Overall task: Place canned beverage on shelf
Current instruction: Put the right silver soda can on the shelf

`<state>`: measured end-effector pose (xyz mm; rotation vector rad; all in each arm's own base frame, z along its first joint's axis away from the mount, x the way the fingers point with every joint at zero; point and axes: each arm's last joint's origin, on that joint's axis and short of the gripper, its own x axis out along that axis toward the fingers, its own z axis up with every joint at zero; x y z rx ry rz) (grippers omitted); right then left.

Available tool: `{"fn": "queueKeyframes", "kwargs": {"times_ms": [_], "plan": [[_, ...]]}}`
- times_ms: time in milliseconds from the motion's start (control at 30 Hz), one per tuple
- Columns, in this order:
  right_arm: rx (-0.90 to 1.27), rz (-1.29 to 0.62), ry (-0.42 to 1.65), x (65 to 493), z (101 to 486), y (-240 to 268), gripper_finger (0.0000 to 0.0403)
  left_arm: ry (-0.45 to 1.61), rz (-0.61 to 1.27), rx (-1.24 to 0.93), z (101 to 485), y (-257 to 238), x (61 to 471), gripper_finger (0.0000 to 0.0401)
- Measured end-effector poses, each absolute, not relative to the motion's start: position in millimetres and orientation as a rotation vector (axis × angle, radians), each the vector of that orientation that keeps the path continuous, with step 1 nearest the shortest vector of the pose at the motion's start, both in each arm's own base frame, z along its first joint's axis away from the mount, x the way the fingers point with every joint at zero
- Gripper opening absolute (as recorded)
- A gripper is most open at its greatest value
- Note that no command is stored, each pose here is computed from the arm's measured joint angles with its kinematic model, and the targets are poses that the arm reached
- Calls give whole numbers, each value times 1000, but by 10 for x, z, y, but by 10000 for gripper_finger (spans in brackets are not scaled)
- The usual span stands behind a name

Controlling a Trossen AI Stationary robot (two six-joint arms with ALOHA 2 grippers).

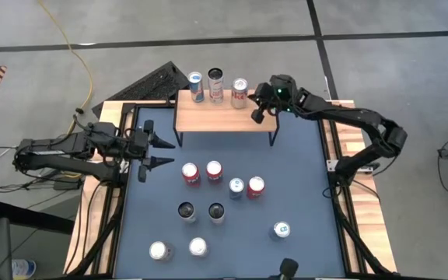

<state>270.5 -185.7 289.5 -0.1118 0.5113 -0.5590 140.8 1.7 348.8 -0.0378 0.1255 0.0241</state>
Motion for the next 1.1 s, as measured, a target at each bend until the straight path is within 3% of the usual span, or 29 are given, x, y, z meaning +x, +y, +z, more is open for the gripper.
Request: {"fn": "queueKeyframes", "kwargs": {"times_ms": [1100], "plan": [[-125,-562,449,2728,2949,-1867,0,126,22,-11,3488,17,1408,192]]}}
